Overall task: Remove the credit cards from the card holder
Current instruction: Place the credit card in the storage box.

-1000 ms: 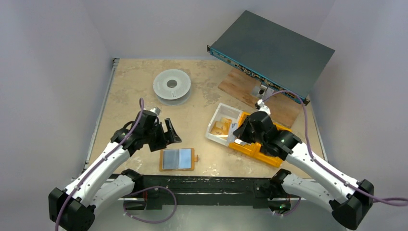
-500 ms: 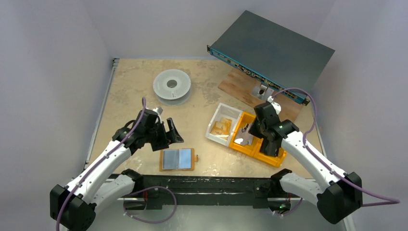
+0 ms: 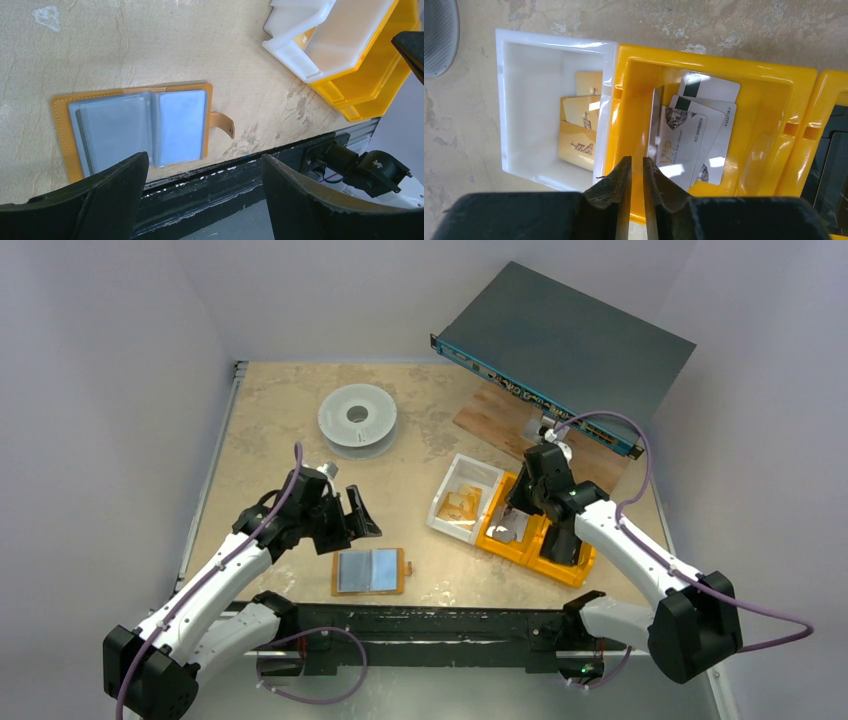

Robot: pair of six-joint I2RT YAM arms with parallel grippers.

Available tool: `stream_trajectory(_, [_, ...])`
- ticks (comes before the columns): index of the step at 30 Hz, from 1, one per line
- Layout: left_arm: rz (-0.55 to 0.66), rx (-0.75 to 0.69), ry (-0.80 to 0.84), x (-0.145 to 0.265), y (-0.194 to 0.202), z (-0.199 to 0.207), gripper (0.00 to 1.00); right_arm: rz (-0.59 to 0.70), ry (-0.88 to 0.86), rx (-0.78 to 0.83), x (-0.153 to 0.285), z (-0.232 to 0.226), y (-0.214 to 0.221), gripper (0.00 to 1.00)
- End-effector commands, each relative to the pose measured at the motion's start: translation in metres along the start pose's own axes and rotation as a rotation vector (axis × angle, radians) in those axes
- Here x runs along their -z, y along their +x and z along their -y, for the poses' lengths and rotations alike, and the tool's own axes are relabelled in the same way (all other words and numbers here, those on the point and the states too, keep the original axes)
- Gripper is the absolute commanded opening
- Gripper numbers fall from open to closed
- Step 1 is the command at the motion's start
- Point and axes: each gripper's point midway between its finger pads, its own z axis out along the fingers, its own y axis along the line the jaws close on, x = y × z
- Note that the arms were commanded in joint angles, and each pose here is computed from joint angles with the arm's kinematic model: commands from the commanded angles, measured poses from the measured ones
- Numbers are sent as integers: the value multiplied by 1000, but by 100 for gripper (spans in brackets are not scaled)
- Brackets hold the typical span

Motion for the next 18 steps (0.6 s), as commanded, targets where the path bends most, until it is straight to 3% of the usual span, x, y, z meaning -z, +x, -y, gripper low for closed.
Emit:
stream_trajectory(1, [28,-36,33,7,-8,10,83,0,-23,12,-3,-1,1,17])
stream_trajectory(7, [29,-35,29,7,-8,9,83,22,-42,11,8,-3,-5,32])
stream_trajectory(12, [29,-30,16,6,-7,6,83,49,-43,39,19,-4,-13,35])
stream_trajectory(18, [64,22,-70,3,-8,-13,82,2,-159,54,26,-24,3,40])
